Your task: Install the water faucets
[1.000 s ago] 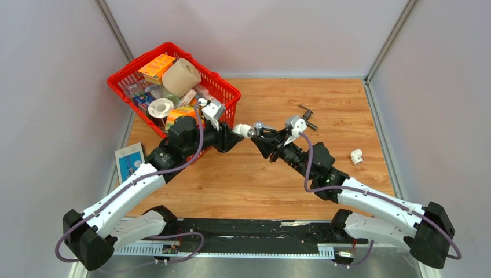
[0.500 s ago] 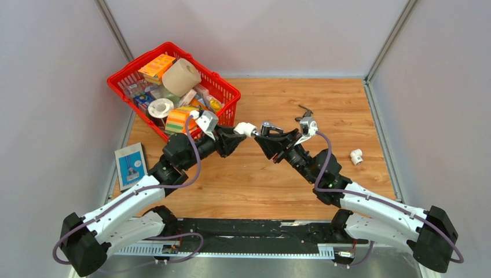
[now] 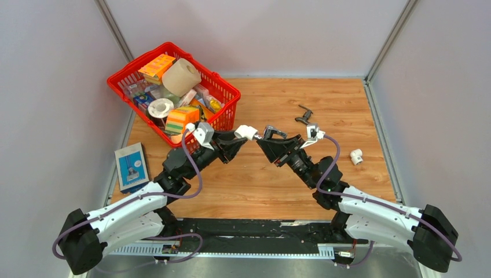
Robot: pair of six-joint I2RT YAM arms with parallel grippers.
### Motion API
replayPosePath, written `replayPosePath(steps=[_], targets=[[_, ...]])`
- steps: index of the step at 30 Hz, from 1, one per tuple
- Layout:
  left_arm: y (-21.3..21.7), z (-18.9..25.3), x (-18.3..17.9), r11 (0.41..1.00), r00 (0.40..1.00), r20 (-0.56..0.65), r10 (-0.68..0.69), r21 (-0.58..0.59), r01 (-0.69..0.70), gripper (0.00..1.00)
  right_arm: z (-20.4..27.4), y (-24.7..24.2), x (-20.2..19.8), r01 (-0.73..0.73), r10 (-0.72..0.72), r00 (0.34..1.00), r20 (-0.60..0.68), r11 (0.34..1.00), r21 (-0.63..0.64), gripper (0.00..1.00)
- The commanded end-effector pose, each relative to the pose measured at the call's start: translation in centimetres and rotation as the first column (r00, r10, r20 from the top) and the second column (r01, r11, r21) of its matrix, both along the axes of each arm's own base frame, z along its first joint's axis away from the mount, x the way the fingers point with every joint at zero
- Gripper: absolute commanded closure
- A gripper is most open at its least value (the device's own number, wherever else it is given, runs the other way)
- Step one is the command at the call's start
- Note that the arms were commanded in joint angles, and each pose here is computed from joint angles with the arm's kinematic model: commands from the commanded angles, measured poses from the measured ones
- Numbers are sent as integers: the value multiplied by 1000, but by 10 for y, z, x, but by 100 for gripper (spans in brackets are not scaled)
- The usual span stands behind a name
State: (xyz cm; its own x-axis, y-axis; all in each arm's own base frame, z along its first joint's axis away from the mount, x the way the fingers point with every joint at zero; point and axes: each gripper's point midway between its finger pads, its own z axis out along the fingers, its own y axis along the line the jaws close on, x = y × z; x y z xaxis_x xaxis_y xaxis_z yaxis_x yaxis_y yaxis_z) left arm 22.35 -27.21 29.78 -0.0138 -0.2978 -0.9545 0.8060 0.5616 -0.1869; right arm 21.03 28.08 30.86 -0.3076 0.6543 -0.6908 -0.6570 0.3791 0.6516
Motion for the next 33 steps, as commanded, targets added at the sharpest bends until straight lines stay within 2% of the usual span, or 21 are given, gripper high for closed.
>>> replayPosePath(steps=[1,2,3,4,5,6,7,11,16,18,21,22,23,24,25,29,33], targets=[[-7,35,-26,989,990,107,-90,-108,101,100,37,-12,0,27,-32,999,33,990,139,100],[-8,34,-26,987,991,88,-97,-117,107,100,36,-12,1,31,-36,999,38,992,125,100],[-8,32,-26,988,992,76,-98,-115,107,96,32,-11,2,39,-43,998,41,994,104,100],[-9,33,-26,987,993,60,-102,-121,109,89,30,-13,4,50,-54,998,45,995,90,100],[-10,29,-26,988,994,34,-105,-106,108,77,29,-15,5,63,-68,996,53,995,77,100],[-9,30,-26,988,994,22,-107,-108,109,73,27,-16,6,73,-77,995,64,996,58,100],[-10,24,-25,990,994,-12,-109,-91,107,61,26,-18,6,87,-91,993,78,995,45,100],[-6,14,-26,992,991,-94,-98,-83,91,41,26,-27,9,139,-139,982,126,990,10,100],[6,6,-32,995,984,-158,-77,-80,65,31,27,-30,3,131,-123,967,221,991,-21,100],[9,3,-33,996,980,-187,-72,-61,62,23,25,-32,1,129,-114,958,264,991,-38,100],[13,5,-25,996,965,-250,-83,-48,73,21,24,-33,-3,125,-87,928,363,989,-83,100],[8,4,-34,987,950,-268,-162,-40,157,21,22,-34,-4,126,-77,918,390,987,-100,100],[12,8,-23,987,937,-310,-157,-66,144,21,20,-34,-6,116,-55,905,422,986,-120,100],[9,13,-28,977,922,-322,-214,-67,203,21,22,-35,-10,101,-30,887,461,986,-131,100],[10,10,-22,976,913,-347,-216,-58,209,21,22,-35,-13,80,0,872,490,987,-142,100],[4,24,-28,956,895,-349,-277,-6,293,21,21,-34,-21,2,154,787,598,968,-252,100],[1,41,-31,944,893,-315,-320,-22,330,21,29,-34,-32,-46,258,688,679,948,-314,100]])
